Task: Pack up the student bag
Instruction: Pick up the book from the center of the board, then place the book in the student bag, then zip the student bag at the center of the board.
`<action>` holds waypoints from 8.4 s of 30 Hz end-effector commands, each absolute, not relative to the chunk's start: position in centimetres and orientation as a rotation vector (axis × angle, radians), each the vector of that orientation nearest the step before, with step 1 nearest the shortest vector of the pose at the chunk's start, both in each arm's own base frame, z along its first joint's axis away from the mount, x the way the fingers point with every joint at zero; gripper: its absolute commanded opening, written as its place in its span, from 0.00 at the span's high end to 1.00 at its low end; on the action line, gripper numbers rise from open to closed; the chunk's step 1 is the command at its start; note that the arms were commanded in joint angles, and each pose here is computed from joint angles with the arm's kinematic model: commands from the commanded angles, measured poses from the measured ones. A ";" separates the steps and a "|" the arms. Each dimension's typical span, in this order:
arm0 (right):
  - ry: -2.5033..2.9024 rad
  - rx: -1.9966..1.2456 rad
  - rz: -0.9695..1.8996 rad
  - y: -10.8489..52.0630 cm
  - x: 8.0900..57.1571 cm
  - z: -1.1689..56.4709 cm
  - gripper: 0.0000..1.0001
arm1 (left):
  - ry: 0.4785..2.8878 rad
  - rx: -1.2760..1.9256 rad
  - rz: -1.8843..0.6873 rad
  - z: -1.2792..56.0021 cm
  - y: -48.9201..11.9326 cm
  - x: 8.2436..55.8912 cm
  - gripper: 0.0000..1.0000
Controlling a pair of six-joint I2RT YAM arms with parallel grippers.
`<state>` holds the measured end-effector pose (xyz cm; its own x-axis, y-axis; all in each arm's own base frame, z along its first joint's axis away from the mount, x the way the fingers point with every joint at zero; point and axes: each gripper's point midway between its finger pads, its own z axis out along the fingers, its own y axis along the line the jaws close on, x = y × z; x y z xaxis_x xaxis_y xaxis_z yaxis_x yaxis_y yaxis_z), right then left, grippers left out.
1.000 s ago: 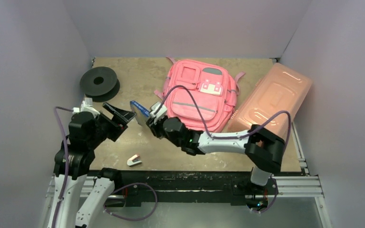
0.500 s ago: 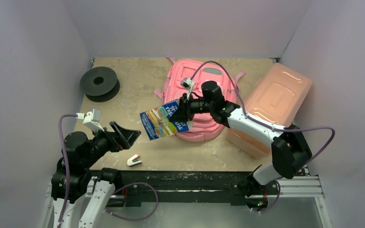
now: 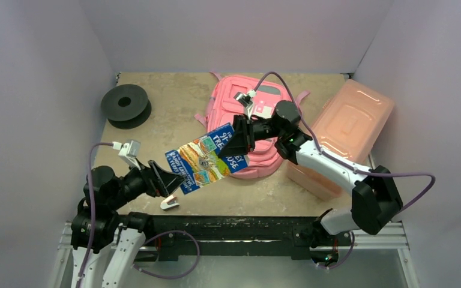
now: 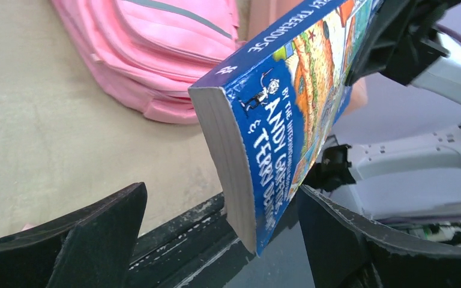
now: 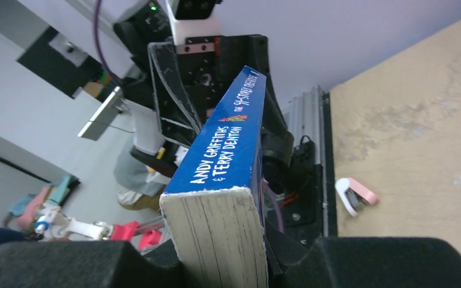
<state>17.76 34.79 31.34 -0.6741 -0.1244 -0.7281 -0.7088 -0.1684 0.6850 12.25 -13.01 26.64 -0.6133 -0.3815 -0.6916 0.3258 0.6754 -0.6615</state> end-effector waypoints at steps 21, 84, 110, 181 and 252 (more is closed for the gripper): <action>1.891 -0.733 1.333 35.2 24.0 29.6 0.31 | 1.845 -0.362 -0.920 28.1 -10.1 13.8 1.00; 1.951 -0.725 0.069 31.1 30.7 23.3 1.00 | 1.925 -0.630 -1.319 25.1 -13.9 14.9 1.00; 1.853 -0.586 0.539 34.8 31.8 32.5 1.00 | 1.756 -0.681 -1.515 24.2 -22.7 27.5 1.00; 2.042 -0.512 0.397 25.7 25.7 20.5 0.10 | 2.326 -0.463 -1.111 15.8 -22.6 23.8 0.03; 2.288 -0.701 0.192 23.4 37.4 4.9 0.69 | 2.101 -0.620 -0.925 23.6 -11.5 28.9 1.00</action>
